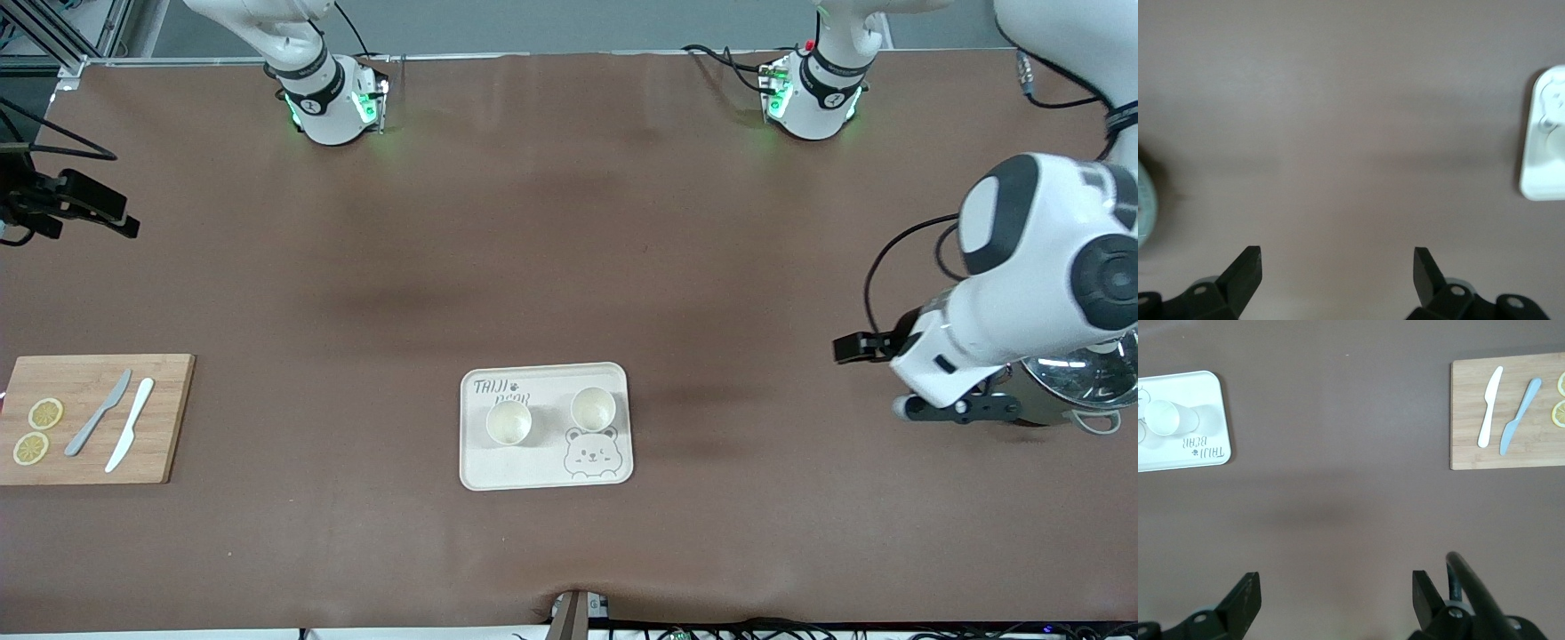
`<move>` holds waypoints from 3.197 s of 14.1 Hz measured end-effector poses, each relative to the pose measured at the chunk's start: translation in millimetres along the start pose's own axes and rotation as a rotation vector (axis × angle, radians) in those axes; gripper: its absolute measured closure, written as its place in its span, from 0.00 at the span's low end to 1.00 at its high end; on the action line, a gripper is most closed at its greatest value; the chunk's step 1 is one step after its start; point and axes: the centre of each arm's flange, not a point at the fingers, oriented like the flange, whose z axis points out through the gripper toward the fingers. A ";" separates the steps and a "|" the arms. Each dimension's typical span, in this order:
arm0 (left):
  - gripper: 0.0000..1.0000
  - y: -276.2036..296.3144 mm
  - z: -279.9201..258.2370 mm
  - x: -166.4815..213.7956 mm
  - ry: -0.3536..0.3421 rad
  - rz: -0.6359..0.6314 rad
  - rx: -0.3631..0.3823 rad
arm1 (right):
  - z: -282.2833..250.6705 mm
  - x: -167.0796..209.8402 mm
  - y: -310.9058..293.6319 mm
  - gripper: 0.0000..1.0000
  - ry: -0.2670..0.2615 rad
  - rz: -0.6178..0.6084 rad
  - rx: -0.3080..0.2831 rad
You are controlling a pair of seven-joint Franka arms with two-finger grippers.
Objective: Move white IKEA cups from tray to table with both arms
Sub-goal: 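Reach the right gripper and the left gripper down toward the two cups, then close the right gripper and the left gripper on the white cups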
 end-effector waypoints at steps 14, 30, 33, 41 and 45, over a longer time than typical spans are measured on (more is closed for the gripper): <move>0.00 192.9 116.4 -2.8 0.144 -0.365 -0.139 | 125.8 86.6 -170.1 0.00 0.085 0.158 0.054; 0.00 301.8 234.2 -43.9 0.258 -0.397 -0.073 | 331.3 146.2 -251.5 0.00 0.179 0.210 0.116; 0.04 305.1 240.2 -46.6 0.254 -0.405 -0.070 | 349.8 140.1 -276.5 0.00 0.190 0.220 0.129; 0.78 306.1 236.0 -44.4 0.261 -0.457 -0.085 | 430.7 131.1 -310.1 0.00 0.208 0.202 0.122; 0.97 305.8 232.1 -42.2 0.269 -0.459 -0.091 | 445.6 128.4 -320.0 0.00 0.222 0.199 0.124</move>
